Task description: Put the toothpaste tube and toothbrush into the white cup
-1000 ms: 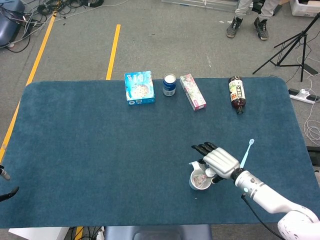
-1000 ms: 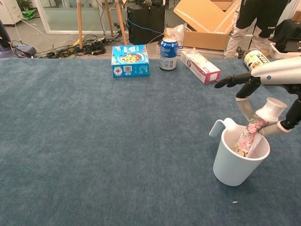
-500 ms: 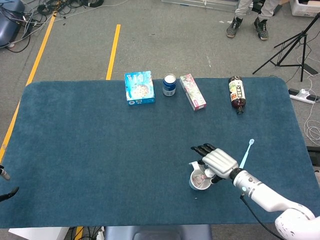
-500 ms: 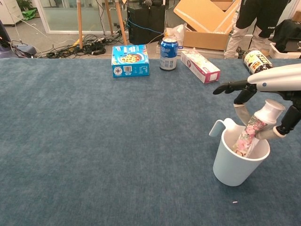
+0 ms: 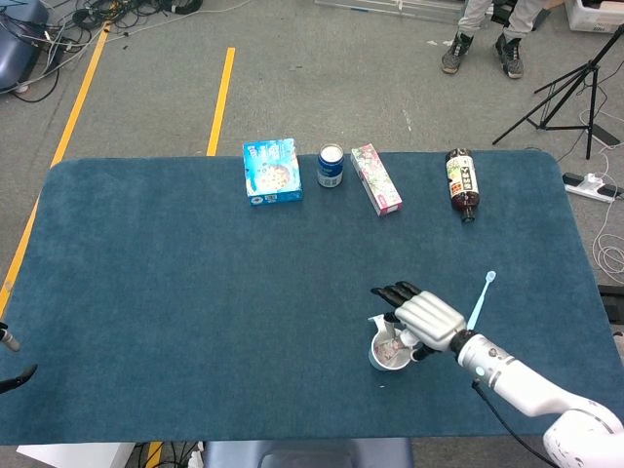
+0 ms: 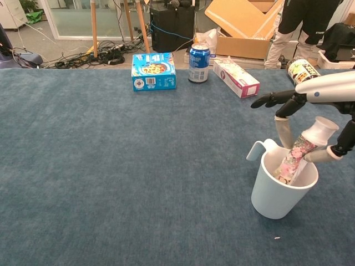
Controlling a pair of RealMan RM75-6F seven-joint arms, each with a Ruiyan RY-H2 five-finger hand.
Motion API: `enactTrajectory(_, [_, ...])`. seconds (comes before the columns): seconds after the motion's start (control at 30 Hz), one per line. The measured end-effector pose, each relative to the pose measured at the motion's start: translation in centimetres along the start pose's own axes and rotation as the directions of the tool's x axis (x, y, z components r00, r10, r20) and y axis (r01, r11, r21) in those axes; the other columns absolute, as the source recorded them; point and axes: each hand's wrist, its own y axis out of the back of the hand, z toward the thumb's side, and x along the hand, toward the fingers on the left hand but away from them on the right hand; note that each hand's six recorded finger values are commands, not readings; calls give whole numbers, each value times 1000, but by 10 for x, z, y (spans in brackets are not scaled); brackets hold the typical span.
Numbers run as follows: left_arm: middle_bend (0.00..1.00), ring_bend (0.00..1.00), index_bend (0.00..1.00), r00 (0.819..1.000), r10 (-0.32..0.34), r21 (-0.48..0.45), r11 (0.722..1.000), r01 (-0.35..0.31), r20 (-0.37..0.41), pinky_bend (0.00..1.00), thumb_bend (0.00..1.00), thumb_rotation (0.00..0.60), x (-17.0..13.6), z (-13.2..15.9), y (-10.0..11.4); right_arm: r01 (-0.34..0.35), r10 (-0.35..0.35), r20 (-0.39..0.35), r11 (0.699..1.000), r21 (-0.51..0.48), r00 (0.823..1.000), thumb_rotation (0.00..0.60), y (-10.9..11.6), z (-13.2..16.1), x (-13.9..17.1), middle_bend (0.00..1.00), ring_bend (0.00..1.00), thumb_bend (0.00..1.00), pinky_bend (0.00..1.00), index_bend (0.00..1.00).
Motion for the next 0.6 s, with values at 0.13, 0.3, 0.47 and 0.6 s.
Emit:
enactTrajectory(0.13, [329, 359, 539, 1000, -1, 1, 1000, 1, -1, 409, 106, 600, 0, 0, 0, -1, 1, 1, 1000, 1, 1000, 600, 0, -1, 2, 6, 0, 163, 66, 438])
enactTrajectory(0.3, [330, 359, 539, 1000, -2, 2, 1000, 2, -2, 409, 106, 600, 0, 0, 0, 5, -5, 2, 1000, -2, 1000, 600, 2, -2, 4, 0, 0, 140, 67, 382])
enactTrajectory(0.47, [330, 359, 539, 1000, -2, 2, 1000, 2, -3, 409, 106, 600, 0, 0, -1, 10, -10, -3, 1000, -6, 1000, 600, 4, -1, 5, 0, 0, 123, 67, 312])
enactTrajectory(0.6, [330, 359, 539, 1000, -2, 1, 1000, 2, -3, 409, 106, 600, 0, 0, 0, 14, -14, -10, 1000, -7, 1000, 600, 5, 1, 6, 0, 0, 86, 66, 256])
